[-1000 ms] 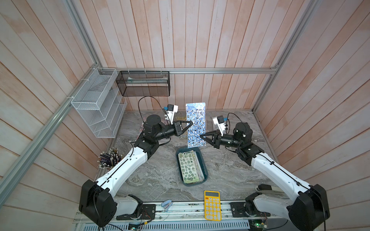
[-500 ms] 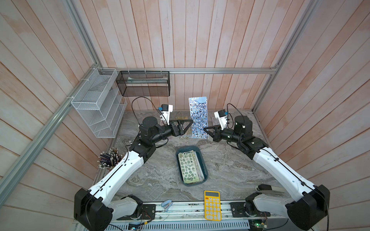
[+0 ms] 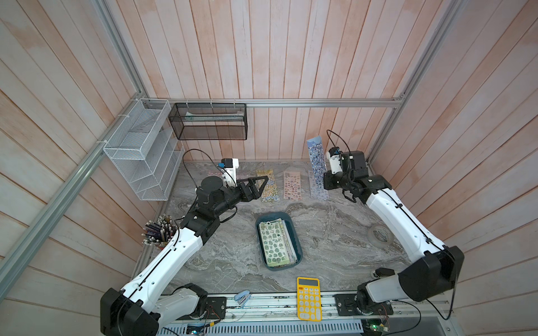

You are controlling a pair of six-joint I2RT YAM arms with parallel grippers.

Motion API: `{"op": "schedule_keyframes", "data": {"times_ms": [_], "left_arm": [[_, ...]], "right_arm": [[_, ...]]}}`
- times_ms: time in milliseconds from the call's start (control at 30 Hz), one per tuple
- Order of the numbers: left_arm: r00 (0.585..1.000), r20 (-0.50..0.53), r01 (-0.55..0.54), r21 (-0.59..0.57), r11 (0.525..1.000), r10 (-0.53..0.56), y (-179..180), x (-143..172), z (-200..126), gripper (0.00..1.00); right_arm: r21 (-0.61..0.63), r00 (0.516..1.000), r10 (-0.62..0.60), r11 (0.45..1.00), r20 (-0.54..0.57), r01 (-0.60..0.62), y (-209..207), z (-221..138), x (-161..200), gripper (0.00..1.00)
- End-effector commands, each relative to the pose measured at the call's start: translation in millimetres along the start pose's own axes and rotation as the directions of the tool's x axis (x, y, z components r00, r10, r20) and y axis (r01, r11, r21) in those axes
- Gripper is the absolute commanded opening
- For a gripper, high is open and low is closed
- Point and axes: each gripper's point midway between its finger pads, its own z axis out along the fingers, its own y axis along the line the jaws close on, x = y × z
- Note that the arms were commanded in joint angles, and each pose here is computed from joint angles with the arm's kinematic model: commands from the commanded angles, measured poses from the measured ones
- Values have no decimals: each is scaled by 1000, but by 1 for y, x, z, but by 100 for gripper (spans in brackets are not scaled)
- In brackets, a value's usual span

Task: Take the stickers out of the storage box
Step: Place the sticker at the center of the board.

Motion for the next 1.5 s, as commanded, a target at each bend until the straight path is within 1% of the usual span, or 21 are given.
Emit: {"op": "schedule_keyframes", "data": {"times_ms": [0, 67, 200, 267, 333, 467, 600, 733, 933, 1200, 1467], "left_arm": [[997, 79, 31, -94, 995, -23, 18, -14, -15, 100], [996, 88, 35, -109, 993, -25, 25, -15, -19, 100], [997, 72, 19, -134, 991, -10, 33, -11, -20, 100], [998, 57, 6, -130, 991, 1, 33, -9, -20, 94], [999, 45, -9, -124, 992, 14, 33, -7, -20, 92], [999, 28, -26, -129, 991, 29, 38, -5, -18, 91], [1000, 5, -20, -119, 993, 20, 41, -2, -13, 91], [1000, -15, -14, -118, 993, 13, 47, 0, -9, 88], [1000, -21, -6, -128, 992, 3, 53, 1, -5, 87], [999, -27, 23, -154, 988, -27, 65, 1, 3, 85], [997, -40, 62, -160, 985, -70, 74, 5, 13, 83]], "right_arm": [[195, 994, -6, 980, -107, 27, -42, 11, 17, 0], [225, 992, 27, 974, -127, 2, -56, 22, 20, 0], [259, 981, 87, 965, -173, -40, -84, 44, 28, 0], [280, 977, 103, 959, -189, -48, -101, 54, 31, 0], [300, 973, 127, 952, -194, -65, -119, 62, 34, 0], [265, 954, 208, 953, -215, -148, -145, 78, 45, 0], [190, 927, 256, 959, -272, -210, -150, 100, 64, 0], [190, 903, 256, 961, -346, -200, -153, 124, 84, 0], [172, 879, 259, 963, -401, -205, -154, 150, 101, 0], [282, 843, 260, 950, -471, -135, -180, 177, 127, 0], [315, 831, 253, 944, -496, -99, -188, 190, 147, 1]]}}
